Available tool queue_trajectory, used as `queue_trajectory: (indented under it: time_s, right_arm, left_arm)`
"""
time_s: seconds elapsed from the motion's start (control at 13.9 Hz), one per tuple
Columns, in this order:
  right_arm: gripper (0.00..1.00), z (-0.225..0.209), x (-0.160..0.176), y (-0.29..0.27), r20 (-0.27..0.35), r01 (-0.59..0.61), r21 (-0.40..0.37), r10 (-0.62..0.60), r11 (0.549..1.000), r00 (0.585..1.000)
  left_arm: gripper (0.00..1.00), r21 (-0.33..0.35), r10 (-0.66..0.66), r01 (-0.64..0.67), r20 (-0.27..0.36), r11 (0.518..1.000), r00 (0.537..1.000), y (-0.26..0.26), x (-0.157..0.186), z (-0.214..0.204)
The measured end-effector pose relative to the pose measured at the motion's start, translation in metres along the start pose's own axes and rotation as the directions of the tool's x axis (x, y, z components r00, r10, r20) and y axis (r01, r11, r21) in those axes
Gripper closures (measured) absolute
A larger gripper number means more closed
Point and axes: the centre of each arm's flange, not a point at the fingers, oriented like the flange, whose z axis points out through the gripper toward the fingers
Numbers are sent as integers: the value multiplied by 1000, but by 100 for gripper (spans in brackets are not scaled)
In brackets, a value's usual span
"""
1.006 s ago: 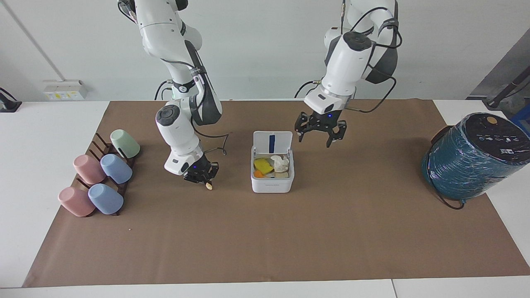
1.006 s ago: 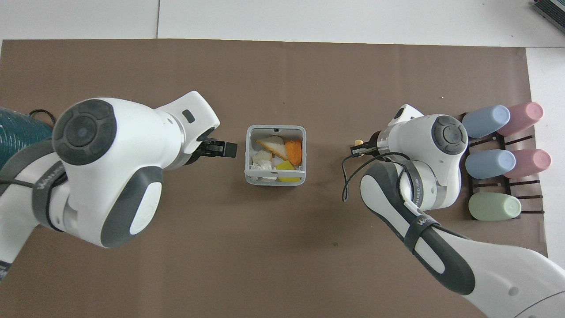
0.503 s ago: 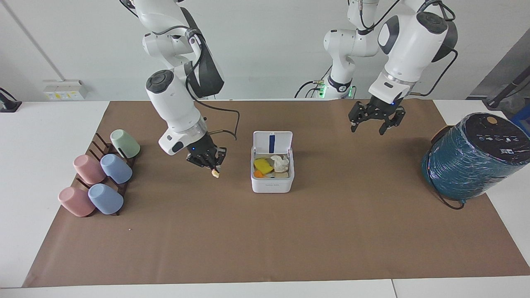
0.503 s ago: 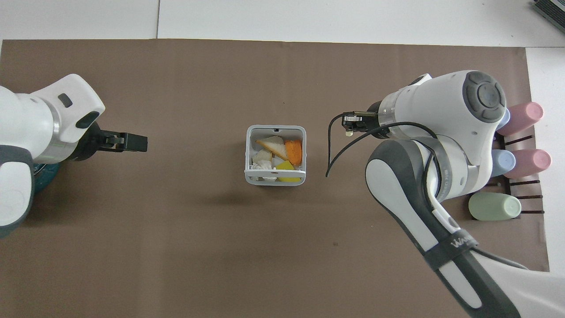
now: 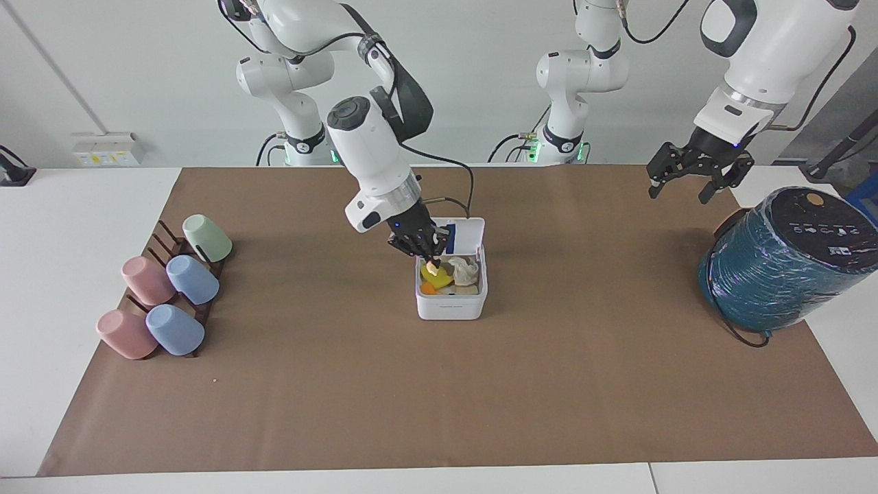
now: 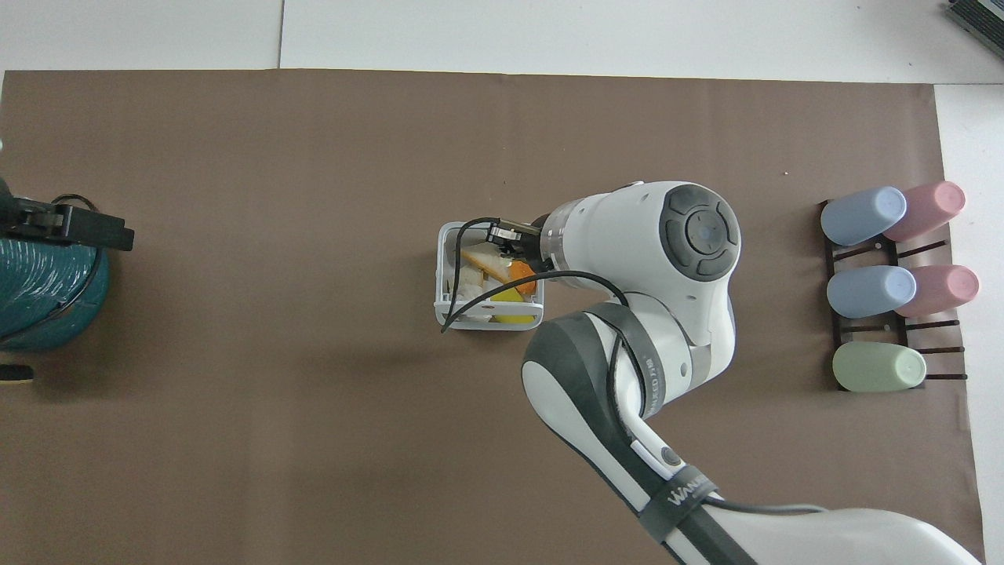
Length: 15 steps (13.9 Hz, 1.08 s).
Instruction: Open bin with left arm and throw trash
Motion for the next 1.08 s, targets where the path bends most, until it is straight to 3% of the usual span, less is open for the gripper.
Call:
queue_trajectory:
  time_s: [0.22,0.79,0.93,1.08]
  right_arm:
    - [89,22,-6,3,28,-4,-19,4,1000,1000]
    - [2,27,-8,5,25,-6,-19,6,1000,1000]
    - [0,14,0,8,-7,3,-21,-3,1000,1000]
    - [0,-8,20,18,-82,41,-61,-46,997,996]
  left_arm:
    - [0,3,7,-7,11,1000,1000,3,1,-11]
    - [0,-4,11,-11,55,1000,998,7,-12,-4]
    - [0,-4,11,-11,55,1000,998,7,-12,-4]
    - [0,-4,12,-12,55,1000,998,7,-12,-4]
